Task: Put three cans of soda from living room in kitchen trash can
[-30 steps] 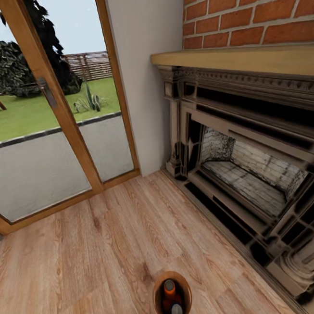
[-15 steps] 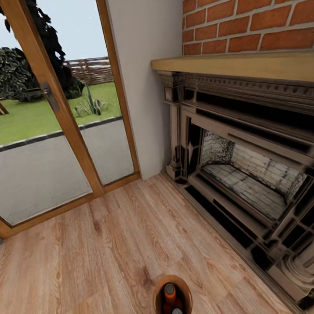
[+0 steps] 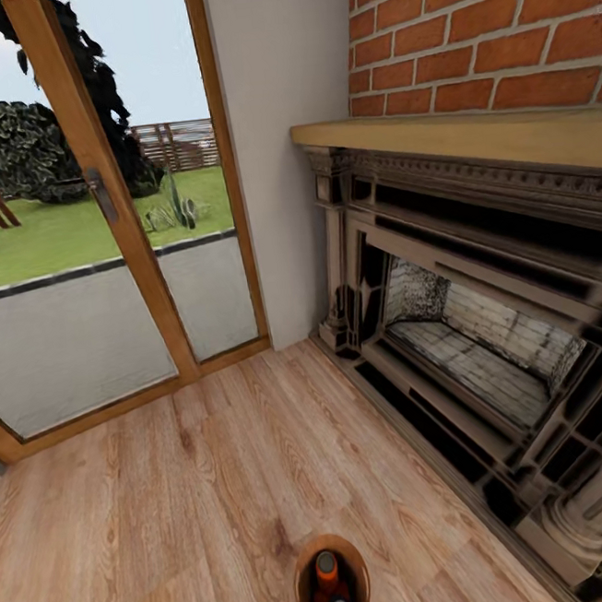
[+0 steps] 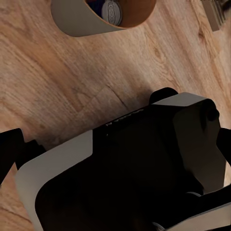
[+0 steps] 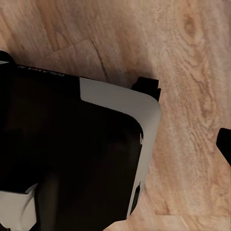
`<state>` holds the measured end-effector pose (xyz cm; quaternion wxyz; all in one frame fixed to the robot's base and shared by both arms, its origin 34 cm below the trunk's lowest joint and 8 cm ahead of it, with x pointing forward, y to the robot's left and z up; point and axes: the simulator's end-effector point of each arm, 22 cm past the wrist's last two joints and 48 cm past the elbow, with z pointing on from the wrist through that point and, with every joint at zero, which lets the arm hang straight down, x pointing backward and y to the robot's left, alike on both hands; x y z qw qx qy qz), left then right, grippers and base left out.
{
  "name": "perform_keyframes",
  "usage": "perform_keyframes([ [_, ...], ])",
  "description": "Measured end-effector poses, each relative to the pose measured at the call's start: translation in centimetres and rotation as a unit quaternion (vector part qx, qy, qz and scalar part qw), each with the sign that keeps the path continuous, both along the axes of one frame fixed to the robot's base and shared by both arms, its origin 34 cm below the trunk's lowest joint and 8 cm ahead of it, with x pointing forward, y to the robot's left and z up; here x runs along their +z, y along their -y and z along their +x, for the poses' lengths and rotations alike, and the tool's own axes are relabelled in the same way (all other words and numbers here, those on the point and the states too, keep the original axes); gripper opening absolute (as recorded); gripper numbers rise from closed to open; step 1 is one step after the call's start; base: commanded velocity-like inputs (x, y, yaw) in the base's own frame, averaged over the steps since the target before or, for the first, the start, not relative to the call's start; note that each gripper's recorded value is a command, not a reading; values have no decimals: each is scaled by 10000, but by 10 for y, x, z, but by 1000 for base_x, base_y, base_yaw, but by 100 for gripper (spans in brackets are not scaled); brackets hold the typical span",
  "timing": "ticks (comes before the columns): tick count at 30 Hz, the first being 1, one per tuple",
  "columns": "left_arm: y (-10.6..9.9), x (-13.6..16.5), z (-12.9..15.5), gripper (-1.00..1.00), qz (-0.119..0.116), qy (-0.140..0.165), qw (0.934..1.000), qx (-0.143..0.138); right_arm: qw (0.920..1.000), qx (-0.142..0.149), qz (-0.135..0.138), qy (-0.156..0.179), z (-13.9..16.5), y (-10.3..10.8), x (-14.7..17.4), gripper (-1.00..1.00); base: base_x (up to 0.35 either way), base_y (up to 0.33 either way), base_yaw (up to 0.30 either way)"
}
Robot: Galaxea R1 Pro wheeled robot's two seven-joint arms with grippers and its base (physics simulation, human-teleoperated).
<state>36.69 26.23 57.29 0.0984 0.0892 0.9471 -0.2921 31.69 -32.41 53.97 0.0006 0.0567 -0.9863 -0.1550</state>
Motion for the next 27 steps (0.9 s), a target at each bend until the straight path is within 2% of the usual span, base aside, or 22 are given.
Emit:
perform_keyframes([
  [6, 0, 2, 3, 100, 1, 51, 10000, 0, 9997, -3, -240, 75, 5, 9, -2, 100, 0, 0, 0],
  [10, 0, 4, 5, 100, 1, 84, 10000, 0, 9992, 1, -371, 131, 8, 7, -4, 100, 0, 0, 0],
  [27, 0, 10, 15, 100, 3, 226, 9997, -1, 9988, 1, -396, 276, 19, 4, 1, 100, 0, 0, 0],
])
